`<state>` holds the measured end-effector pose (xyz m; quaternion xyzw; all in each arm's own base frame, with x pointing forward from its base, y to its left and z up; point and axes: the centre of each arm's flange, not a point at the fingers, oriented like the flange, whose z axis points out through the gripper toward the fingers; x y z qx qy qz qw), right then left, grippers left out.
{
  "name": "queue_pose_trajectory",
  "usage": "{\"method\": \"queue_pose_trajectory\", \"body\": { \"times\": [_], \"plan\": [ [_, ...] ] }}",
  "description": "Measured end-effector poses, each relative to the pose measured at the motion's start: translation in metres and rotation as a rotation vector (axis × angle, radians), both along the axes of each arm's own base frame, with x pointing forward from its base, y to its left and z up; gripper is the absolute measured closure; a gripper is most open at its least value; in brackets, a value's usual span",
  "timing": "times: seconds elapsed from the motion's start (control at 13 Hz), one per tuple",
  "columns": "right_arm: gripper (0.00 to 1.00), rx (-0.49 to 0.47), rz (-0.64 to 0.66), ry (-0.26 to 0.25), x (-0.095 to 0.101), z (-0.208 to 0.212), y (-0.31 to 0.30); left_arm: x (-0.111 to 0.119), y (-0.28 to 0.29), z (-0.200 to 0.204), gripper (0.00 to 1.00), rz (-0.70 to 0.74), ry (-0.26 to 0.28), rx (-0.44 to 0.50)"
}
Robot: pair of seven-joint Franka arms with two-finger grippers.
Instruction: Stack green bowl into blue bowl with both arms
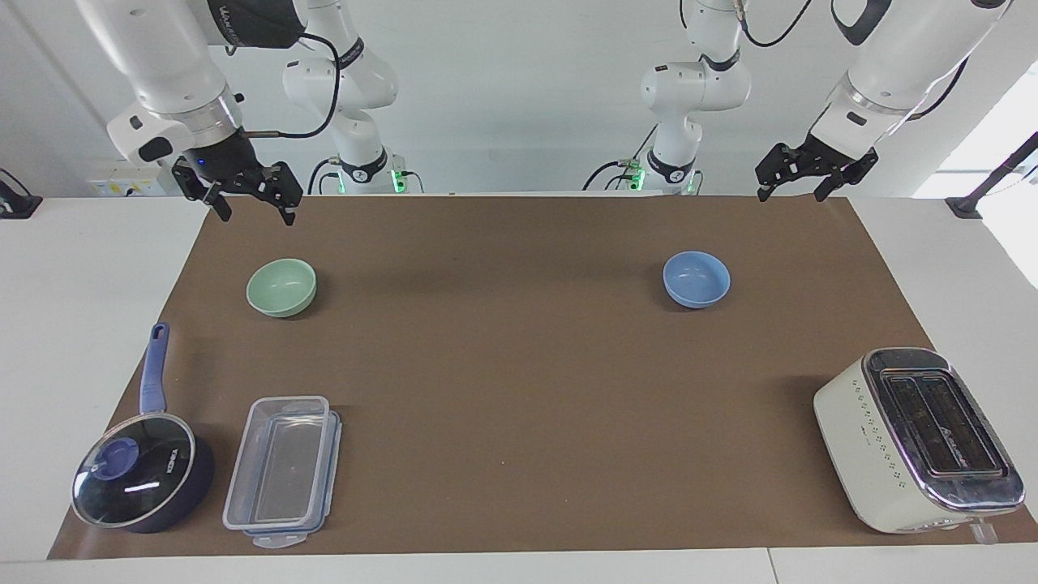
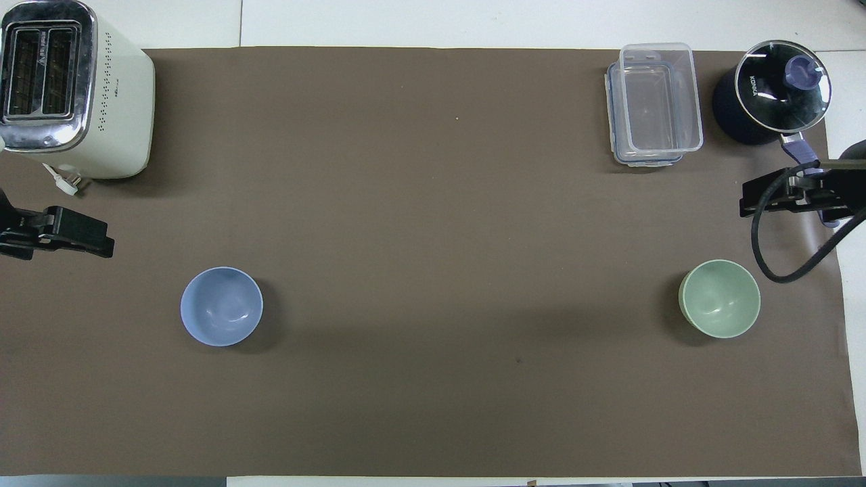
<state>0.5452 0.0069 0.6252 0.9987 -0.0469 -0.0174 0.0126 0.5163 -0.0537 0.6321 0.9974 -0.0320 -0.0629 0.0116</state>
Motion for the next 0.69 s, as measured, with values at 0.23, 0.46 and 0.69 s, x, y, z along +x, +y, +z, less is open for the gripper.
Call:
{"method": "queue_pose_trajectory", "body": {
  "times": [0.23, 0.46, 0.69],
  "plan": [
    [0.0, 0.0, 0.0, 0.0, 0.0, 0.0, 0.0, 0.0, 0.0, 0.0, 0.0, 0.0, 0.0, 0.0],
    [0.0, 0.0, 0.001, 0.0, 0.0, 0.0, 0.001, 0.0, 0.0, -0.002, 0.0, 0.0, 0.004, 0.0],
    [0.0, 0.0, 0.002, 0.003, 0.0, -0.002, 0.001, -0.001, 0.0, -0.019, 0.0, 0.002, 0.001, 0.001]
  ]
}}
